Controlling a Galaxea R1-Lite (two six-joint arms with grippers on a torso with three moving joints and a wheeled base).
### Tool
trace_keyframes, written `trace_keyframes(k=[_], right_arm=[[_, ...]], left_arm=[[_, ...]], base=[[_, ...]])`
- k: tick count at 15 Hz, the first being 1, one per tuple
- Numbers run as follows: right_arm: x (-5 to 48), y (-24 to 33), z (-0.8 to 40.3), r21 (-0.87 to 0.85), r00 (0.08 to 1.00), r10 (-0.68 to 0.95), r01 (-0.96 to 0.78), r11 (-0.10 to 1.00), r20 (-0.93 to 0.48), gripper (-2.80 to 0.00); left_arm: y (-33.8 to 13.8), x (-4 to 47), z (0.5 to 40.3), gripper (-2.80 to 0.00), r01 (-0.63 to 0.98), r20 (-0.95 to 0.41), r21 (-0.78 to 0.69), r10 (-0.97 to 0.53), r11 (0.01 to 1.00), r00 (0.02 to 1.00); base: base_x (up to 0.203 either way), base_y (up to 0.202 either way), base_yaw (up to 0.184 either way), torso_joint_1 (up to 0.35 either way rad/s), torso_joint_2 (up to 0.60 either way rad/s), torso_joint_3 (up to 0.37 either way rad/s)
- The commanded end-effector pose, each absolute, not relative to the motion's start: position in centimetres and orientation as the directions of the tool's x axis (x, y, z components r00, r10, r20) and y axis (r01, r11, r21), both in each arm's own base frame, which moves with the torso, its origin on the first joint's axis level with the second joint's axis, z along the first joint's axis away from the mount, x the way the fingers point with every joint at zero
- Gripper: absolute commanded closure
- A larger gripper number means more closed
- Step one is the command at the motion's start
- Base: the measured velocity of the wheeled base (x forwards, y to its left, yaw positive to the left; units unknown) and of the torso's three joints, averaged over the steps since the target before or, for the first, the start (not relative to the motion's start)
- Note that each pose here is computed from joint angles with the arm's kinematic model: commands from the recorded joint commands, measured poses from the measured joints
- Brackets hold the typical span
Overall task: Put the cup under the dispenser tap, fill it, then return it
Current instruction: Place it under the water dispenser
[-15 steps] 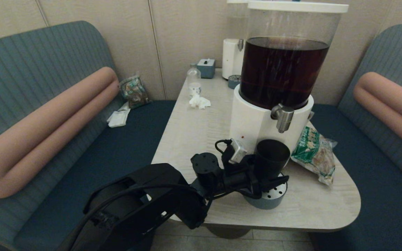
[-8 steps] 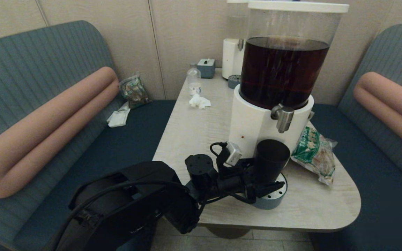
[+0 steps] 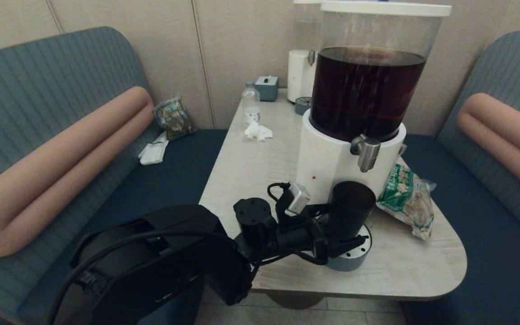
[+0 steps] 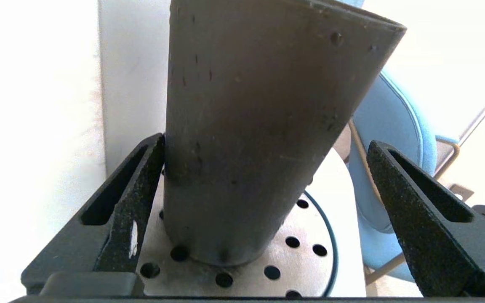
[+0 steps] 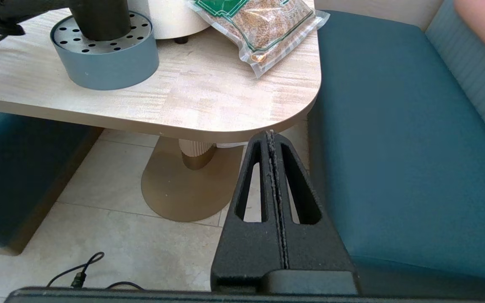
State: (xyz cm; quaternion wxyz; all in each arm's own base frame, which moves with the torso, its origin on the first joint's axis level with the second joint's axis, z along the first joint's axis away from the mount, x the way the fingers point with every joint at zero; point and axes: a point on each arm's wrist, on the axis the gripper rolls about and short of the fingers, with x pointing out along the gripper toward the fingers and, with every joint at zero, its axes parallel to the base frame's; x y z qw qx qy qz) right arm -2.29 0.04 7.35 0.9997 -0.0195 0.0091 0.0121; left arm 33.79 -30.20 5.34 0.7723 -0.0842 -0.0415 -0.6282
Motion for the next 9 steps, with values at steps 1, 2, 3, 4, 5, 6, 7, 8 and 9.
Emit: trace_keyframes(k=[1,2,3,4,5,6,7,8,9], right_arm=[[-2.3,0.0,7.3,-0.039,0.999,0.026,-0.027,0.999,-0.021,0.0],[-2.3,0.0,7.3,-0.039,1.0,0.025,-0.025,0.999,-0.02,0.0],[-2.3,0.0,7.3,-0.039,0.999,0.025,-0.025,0.999,-0.02,0.0],[-2.3,0.0,7.3,-0.039,1.0,0.025,-0.025,0.999,-0.02,0.0],[-2.3,0.0,7.3,-0.039,0.999,0.025,-0.025,0.999,-0.02,0.0],[-2.3,0.0,7.3,-0.039,0.999,0.025,-0.025,0.999,-0.021,0.0],[-2.3,0.0,7.3,-0.039,0.999,0.025,-0.025,0.999,-0.021,0.0],[-2.3,0.0,7.3,-0.039,0.999,0.025,-0.025,0.999,-0.021,0.0],[-2.3,0.0,7.3,-0.039,0.999,0.025,-0.025,0.999,-0.021,0.0]], left_arm=[[-29.8,33.4,5.9,-2.8,0.978,0.173,-0.075,-0.963,0.195,0.205],[-29.6,33.2,5.9,-2.8,0.977,0.166,-0.08,-0.964,0.196,0.207],[-29.4,32.9,5.8,-2.8,0.976,0.153,-0.088,-0.966,0.199,0.21],[-29.1,32.7,5.7,-2.8,0.975,0.144,-0.093,-0.966,0.201,0.213],[-28.9,32.7,5.8,-2.8,0.974,0.14,-0.094,-0.966,0.205,0.217],[-28.7,32.6,5.9,-2.8,0.973,0.139,-0.095,-0.965,0.209,0.22],[-28.4,32.6,6.0,-2.8,0.972,0.136,-0.097,-0.965,0.212,0.224],[-28.3,32.5,6.0,-2.8,0.972,0.131,-0.1,-0.965,0.214,0.226],[-28.0,32.6,6.0,-2.8,0.97,0.13,-0.099,-0.964,0.22,0.232]], base=[[0.0,0.0,0.0,0.0,0.0,0.0],[0.0,0.0,0.0,0.0,0.0,0.0],[0.0,0.0,0.0,0.0,0.0,0.0],[0.0,0.0,0.0,0.0,0.0,0.0],[0.0,0.0,0.0,0.0,0.0,0.0],[0.0,0.0,0.0,0.0,0.0,0.0],[0.0,0.0,0.0,0.0,0.0,0.0],[0.0,0.0,0.0,0.0,0.0,0.0],[0.0,0.0,0.0,0.0,0.0,0.0]])
